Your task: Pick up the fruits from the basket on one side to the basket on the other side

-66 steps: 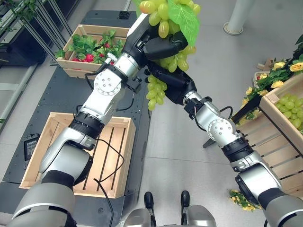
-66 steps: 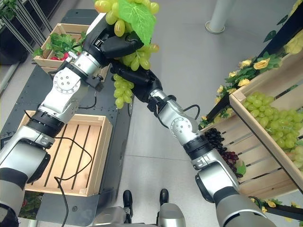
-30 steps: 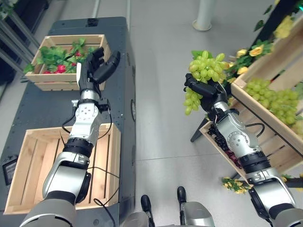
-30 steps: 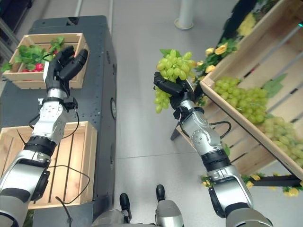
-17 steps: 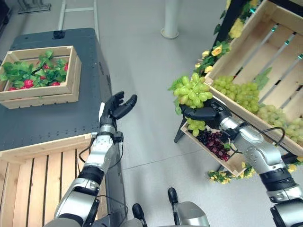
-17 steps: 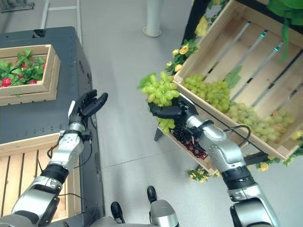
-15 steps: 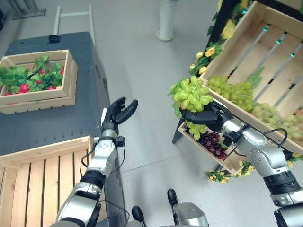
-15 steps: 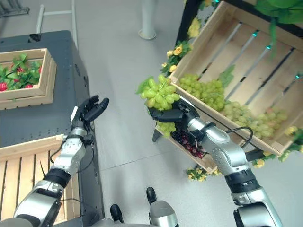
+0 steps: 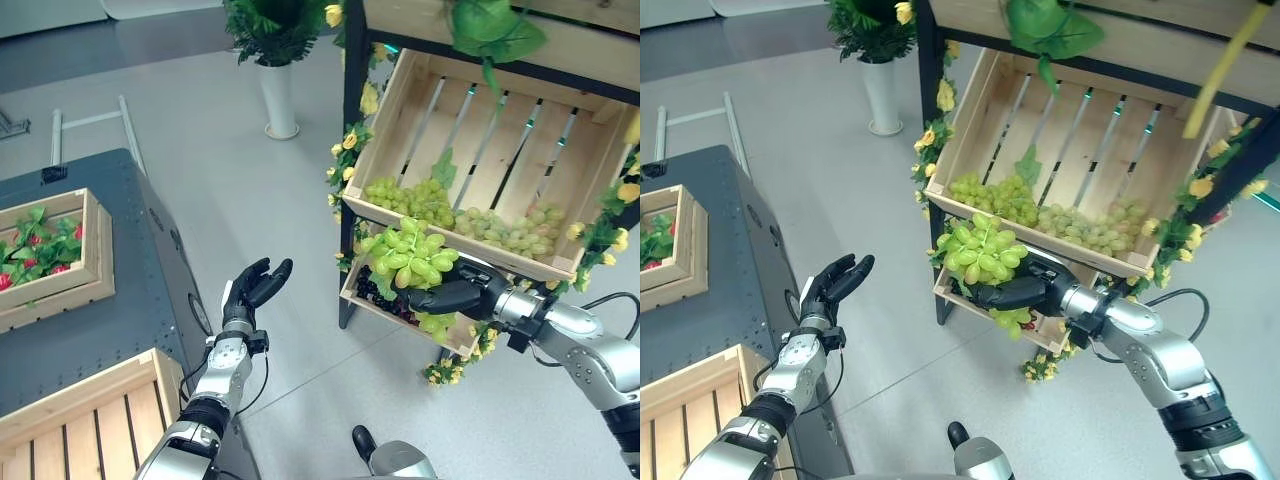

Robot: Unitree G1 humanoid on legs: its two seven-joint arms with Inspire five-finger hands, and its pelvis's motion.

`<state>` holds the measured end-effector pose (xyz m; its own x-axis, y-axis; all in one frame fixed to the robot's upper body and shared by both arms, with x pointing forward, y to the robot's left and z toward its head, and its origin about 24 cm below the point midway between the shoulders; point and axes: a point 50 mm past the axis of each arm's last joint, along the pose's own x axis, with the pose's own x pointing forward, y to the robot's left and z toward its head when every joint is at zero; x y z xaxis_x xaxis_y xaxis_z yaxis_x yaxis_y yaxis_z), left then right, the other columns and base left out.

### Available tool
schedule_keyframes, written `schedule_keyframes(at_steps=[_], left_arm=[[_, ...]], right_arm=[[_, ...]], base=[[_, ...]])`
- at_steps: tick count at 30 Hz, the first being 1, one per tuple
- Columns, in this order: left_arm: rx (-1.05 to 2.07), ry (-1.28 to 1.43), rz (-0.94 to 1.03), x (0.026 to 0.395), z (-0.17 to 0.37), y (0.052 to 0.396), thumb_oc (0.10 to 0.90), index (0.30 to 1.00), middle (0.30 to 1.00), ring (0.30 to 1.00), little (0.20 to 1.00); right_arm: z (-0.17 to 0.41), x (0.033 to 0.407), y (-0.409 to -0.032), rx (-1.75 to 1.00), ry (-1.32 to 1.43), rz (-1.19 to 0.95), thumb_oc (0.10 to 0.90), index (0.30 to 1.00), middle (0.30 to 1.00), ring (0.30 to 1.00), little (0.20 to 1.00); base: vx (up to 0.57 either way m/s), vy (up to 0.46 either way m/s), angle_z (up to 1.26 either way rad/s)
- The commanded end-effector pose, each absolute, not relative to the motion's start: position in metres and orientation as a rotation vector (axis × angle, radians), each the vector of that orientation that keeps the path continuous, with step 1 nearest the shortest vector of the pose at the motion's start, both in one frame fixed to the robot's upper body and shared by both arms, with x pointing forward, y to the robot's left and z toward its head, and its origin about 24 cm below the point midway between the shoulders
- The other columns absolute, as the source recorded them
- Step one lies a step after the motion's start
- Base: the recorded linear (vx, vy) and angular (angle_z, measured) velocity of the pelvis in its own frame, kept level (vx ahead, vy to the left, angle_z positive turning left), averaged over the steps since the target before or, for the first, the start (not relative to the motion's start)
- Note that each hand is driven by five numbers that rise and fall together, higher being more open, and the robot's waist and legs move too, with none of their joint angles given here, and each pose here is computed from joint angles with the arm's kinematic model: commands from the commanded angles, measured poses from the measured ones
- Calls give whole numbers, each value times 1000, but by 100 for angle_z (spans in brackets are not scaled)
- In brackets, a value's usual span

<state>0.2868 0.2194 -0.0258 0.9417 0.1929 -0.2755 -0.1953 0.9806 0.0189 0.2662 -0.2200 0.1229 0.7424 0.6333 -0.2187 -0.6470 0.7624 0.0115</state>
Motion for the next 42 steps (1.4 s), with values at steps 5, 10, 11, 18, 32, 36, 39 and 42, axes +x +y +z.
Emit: schedule_keyframes(at_steps=[5,10,11,18,32,36,39,42], left_arm=[[34,144,175,299,-5,221,800,900,900,900,900],[25,168,183,293,-12,222,800,900,900,900,900],[28,175,175,291,-15,221,800,900,900,900,900],[78,174,114,286,-18,216,800,900,900,900,900],[169,170,-14,288,-16,208,800,900,900,900,900],[164,169,-13,289,-15,208,800,900,900,900,900],[161,168,-12,289,-15,209,800,900,900,900,900],[162,168,-12,289,-15,208,800,900,900,900,900]], right_arm=[[239,283,-260,-143,-297,541,400,300,300,300,300],[254,288,-274,-103,-319,464,400,300,300,300,300],[258,290,-278,-91,-329,429,400,300,300,300,300],[283,292,-304,-14,-411,260,400,300,300,300,300],[293,306,-341,-10,-380,39,400,300,300,300,300],[295,306,-355,-148,-347,-54,400,300,300,300,300],[292,305,-366,-238,-281,-106,400,300,300,300,300],[286,304,-375,-327,-216,-159,400,300,300,300,300]], base=[[7,9,-3],[0,0,0],[0,0,0],[2,-14,5],[-15,-26,10],[0,0,0],[0,0,0],[0,0,0]])
